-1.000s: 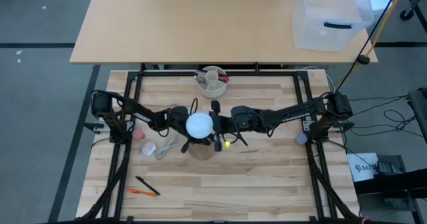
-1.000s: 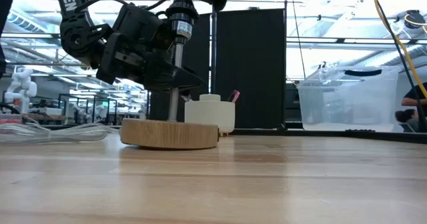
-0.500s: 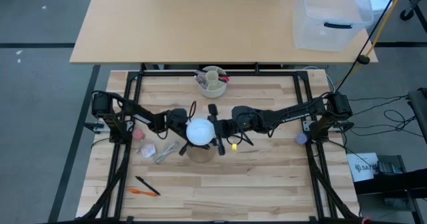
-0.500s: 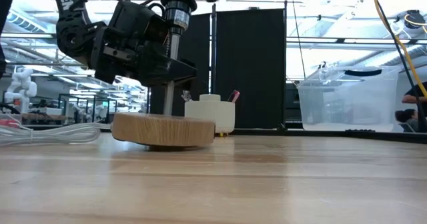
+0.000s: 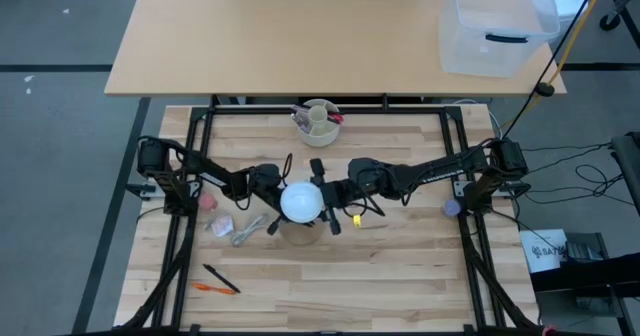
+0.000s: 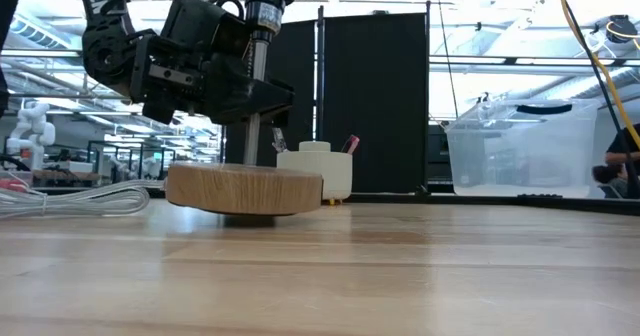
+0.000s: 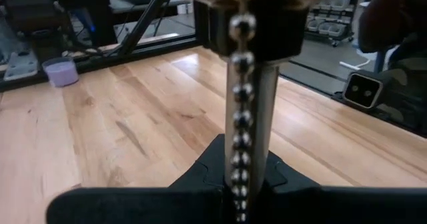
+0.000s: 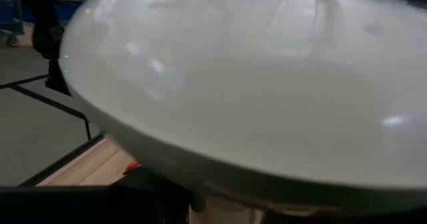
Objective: Screw lightbulb
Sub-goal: Remove the lightbulb from the wooden lamp
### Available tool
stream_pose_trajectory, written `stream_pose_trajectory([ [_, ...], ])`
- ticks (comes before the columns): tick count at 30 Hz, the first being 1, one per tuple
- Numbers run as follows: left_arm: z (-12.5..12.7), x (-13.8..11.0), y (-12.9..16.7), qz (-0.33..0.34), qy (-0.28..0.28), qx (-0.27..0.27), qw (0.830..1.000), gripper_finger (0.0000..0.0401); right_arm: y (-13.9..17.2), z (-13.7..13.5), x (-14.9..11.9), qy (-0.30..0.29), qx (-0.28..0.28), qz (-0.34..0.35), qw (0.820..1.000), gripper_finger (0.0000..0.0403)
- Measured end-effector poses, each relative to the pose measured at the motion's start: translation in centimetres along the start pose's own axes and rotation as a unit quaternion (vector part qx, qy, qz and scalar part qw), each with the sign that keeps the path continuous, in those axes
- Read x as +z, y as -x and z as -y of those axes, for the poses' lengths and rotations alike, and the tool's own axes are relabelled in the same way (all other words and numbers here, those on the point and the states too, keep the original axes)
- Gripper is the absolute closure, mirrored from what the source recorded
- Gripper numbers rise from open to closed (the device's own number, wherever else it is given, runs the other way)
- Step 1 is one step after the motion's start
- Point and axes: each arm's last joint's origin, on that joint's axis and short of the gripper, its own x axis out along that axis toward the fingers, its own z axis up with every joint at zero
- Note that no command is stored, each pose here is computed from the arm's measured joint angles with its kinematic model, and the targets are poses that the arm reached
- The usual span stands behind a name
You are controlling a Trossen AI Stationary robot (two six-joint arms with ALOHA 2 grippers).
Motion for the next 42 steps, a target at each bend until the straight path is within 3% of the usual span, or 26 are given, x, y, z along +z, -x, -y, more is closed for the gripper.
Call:
stream_pose_trajectory([
  [8,0.11,0.28,-0.02,0.015,-0.01,-0.024,1.0,0.0379,0.0,-0.06,0.3,0.008,0.014,0.018,1.0,0.0215],
  [34,0.15,0.41,-0.06,0.021,-0.013,-0.025,0.999,0.0379,0.01,0.0,0.33,-0.001,0.012,0.019,1.0,0.0215],
  [42,0.39,0.72,-0.28,0.032,-0.015,-0.046,0.998,0.0379,0.03,-0.13,0.51,0.006,0.048,0.035,0.998,0.0215],
])
